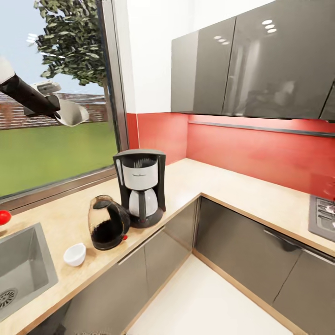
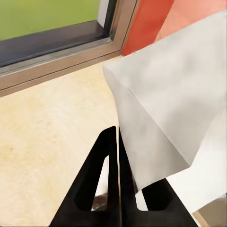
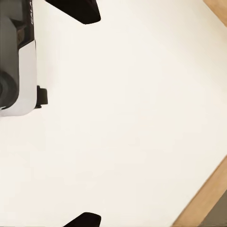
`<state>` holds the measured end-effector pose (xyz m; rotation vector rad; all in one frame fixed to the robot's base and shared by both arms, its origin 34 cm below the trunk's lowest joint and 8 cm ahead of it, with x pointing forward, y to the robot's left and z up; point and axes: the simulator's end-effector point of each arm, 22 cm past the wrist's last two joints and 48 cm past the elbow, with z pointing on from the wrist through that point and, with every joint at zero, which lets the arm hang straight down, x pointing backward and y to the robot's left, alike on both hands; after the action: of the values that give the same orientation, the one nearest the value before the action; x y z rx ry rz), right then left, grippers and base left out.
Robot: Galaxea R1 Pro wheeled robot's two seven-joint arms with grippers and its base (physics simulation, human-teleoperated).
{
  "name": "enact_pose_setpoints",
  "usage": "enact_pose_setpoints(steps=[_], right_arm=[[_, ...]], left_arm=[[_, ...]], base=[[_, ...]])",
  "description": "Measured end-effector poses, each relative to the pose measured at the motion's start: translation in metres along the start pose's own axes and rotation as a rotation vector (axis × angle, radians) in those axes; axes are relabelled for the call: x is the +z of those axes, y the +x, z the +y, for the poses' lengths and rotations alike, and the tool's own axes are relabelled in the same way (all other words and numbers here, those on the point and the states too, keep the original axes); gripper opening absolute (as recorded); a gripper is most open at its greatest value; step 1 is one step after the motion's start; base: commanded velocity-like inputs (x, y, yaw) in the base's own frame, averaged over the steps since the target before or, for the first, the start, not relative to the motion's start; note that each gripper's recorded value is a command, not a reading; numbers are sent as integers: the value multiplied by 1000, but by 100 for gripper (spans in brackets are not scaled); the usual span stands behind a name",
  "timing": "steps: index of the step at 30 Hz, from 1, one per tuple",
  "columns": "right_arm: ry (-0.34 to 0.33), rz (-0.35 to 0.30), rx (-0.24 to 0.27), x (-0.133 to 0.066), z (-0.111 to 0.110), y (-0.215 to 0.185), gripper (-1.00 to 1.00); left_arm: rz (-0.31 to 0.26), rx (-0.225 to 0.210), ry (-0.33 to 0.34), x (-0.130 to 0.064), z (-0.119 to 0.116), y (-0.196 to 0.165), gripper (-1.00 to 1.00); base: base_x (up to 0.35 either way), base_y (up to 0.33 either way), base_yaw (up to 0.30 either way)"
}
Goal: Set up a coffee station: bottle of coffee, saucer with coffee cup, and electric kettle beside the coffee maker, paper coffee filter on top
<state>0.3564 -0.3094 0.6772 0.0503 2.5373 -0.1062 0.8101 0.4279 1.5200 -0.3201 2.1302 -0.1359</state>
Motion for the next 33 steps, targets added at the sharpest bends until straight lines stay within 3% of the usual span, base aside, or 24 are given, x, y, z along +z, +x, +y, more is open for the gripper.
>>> enact_pose_setpoints(steps=[9,29,33], right_arm=[[1,-1,0,0,0,0,100],[1,-2,4,0,0,-1,100],[1,-1,5,0,0,0,100]], left_arm=[[-1,2,-2,-1,0,0,-100],[0,3,-3,0,0,1,-100],[2,6,-2,1,-2,1,-100]], base=[[-148,-248,0],[26,-274,0],[-28,-274,185]])
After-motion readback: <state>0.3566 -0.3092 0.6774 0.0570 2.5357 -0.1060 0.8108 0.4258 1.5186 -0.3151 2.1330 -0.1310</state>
